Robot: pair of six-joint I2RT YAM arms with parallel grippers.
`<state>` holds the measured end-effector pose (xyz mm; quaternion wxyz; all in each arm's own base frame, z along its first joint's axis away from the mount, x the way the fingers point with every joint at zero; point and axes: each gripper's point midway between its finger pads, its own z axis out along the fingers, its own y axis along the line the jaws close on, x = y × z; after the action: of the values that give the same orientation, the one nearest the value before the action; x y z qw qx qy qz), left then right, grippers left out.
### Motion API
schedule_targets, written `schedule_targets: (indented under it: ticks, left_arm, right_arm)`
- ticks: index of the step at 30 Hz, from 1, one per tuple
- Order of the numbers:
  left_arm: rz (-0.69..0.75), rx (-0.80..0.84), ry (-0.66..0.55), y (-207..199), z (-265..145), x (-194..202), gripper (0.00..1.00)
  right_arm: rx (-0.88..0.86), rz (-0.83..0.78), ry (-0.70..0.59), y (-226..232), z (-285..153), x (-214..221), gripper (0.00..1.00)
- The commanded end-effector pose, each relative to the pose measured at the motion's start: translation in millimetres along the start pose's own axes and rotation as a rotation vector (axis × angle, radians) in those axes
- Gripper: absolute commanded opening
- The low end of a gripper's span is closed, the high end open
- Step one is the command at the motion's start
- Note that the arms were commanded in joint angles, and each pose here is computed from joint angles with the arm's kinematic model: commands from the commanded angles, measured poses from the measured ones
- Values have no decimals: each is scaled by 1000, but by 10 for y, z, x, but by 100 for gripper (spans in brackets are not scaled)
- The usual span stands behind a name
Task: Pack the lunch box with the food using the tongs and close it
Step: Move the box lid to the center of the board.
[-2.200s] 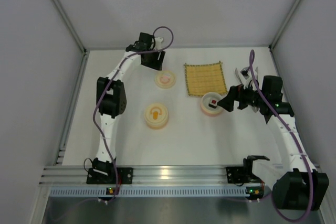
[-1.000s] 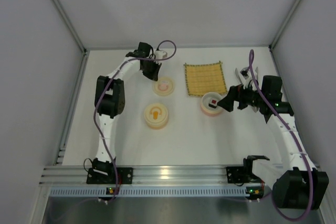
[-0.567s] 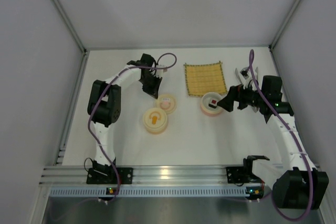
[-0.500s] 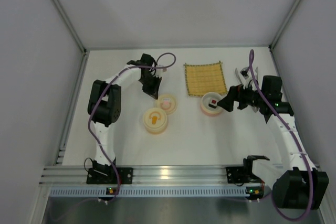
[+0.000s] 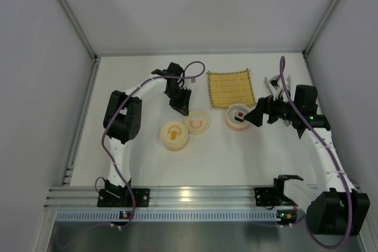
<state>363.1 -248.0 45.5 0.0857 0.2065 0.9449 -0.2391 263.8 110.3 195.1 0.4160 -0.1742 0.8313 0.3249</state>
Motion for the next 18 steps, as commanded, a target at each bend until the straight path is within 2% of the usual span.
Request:
schedule_targets:
  ticks: [1, 4, 6, 7, 8, 14, 18]
  left_arm:
    - [39, 1, -114, -140, -399, -212, 24]
    - [133, -36, -173, -127, -546, -410, 30]
    - [217, 31, -123, -220, -575, -363, 36]
    - [247, 38, -143, -273, -647, -477, 39]
    - [269, 44, -130, -248, -585, -495, 42]
    - [390, 101, -95, -280, -521, -580, 45]
    - [438, 136, -32, -212, -336, -502, 44]
  right_arm:
    - [-62, -84, -40, 81, -48, -111, 100]
    - [-104, -162, -62, 118, -32, -130, 96]
    - [-130, -209, -72, 145, -21, -138, 93]
    - [-146, -254, -87, 170, -10, -184, 91]
    - [-151, -282, -94, 191, -11, -228, 87]
    - [-151, -480, -60, 328, 236, -324, 74]
    - [-41, -618, 18, 278, 618, -217, 67]
